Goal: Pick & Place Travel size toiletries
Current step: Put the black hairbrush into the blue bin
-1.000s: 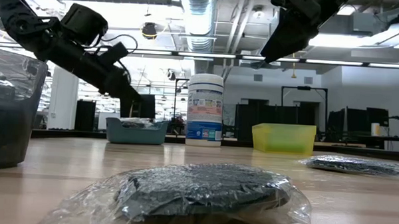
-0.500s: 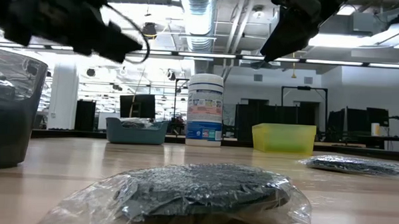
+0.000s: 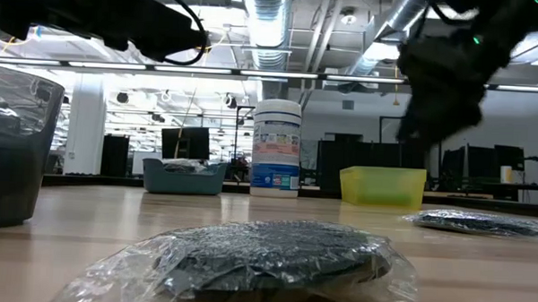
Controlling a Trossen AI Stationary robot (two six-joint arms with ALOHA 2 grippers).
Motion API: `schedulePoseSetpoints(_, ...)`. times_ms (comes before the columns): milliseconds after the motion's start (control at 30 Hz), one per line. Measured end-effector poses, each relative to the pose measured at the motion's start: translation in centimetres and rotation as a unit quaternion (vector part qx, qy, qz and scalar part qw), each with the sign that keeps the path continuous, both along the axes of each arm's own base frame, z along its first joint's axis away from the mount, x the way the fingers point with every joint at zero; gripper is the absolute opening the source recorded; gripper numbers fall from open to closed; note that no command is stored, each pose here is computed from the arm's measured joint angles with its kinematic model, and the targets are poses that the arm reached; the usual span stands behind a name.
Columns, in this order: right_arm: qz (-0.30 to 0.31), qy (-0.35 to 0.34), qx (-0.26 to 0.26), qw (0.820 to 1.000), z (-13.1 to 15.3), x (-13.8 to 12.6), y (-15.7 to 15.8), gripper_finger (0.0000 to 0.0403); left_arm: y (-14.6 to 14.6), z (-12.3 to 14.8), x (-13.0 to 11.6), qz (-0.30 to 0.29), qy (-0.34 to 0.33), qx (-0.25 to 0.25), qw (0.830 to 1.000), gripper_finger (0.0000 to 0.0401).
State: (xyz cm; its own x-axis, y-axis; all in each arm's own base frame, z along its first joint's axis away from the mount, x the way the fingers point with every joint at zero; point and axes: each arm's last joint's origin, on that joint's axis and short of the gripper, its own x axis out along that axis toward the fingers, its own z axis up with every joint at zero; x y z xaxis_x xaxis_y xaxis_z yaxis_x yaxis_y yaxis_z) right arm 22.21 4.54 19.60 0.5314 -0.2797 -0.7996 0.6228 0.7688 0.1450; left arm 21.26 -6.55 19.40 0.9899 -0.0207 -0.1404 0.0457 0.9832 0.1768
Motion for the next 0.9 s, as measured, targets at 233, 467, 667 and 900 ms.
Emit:
schedulePoseSetpoints(233, -0.037, 0.024, 0.027, 0.999, -3.0, 0.0, 1.4, 0.0291, 0.4, -0.1, 0.1, 0.010, 0.002, -0.002, 1.000, 0.0252)
schedulePoseSetpoints(467, -0.041, 0.074, 0.043, 0.995, -7.4, 1.7, 2.6, 0.0291, 0.4, -0.2, 0.1, 0.008, 0.006, -0.003, 1.000, 0.0250)
schedulePoseSetpoints(667, -0.057, 0.101, 0.023, 0.993, -8.2, 2.2, 3.9, 0.0291, 0.4, -0.2, 0.0, 0.009, 0.009, -0.002, 1.000, 0.0246)
schedulePoseSetpoints(900, -0.063, 0.105, 0.028, 0.992, -7.7, 2.1, 5.1, 0.0253, 0.4, -0.2, 0.0, 0.009, 0.009, -0.003, 1.000, 0.0246)
